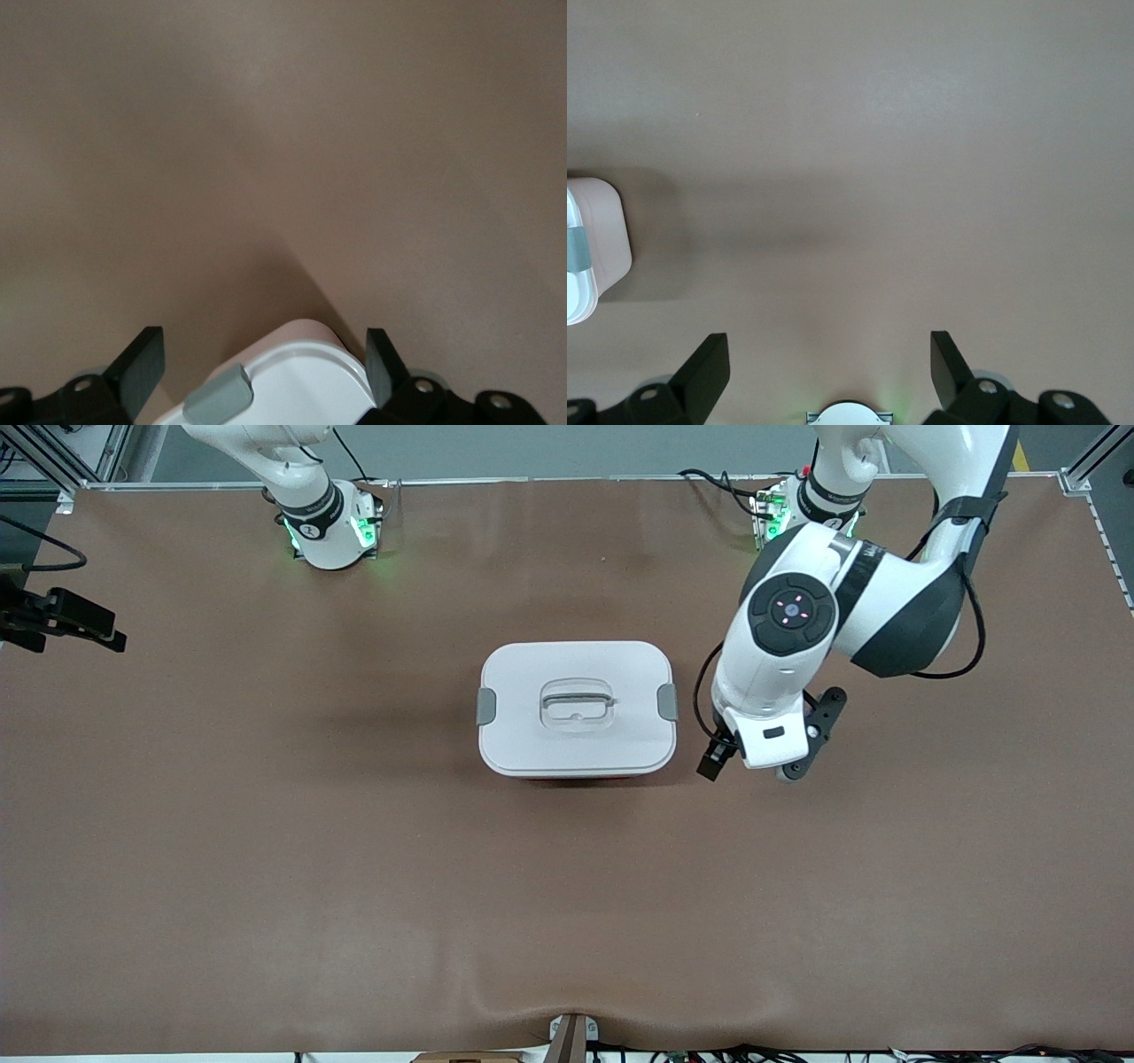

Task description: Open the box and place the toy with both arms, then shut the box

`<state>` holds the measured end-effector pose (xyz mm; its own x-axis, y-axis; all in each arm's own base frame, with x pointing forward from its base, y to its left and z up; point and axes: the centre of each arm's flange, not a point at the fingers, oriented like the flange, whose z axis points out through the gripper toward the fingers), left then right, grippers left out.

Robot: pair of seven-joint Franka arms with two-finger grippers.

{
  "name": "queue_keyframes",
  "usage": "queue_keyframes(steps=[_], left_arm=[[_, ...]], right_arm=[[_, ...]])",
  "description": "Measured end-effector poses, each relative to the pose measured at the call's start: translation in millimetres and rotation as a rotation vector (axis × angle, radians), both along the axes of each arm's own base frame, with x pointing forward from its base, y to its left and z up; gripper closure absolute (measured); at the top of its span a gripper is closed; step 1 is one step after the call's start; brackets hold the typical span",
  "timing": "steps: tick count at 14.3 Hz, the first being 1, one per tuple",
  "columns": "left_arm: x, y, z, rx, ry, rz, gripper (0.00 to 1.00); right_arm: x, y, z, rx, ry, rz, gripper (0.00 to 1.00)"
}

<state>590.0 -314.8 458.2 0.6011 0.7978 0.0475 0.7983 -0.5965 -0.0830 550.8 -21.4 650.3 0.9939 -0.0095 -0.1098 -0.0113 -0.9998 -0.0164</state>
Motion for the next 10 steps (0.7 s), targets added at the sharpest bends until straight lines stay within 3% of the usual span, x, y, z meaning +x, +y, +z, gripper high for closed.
queue_keyframes(steps=[6, 10], left_arm=[[22, 59, 12, -0.003, 0.025, -0.161, 0.0], [28, 106, 39, -0.005, 0.034, -0.336, 0.0]], right_arm=[[0, 0, 0, 0.001, 0.0, 0.001, 0.0], [0, 0, 0, 0.001, 0.0, 0.0, 0.0]])
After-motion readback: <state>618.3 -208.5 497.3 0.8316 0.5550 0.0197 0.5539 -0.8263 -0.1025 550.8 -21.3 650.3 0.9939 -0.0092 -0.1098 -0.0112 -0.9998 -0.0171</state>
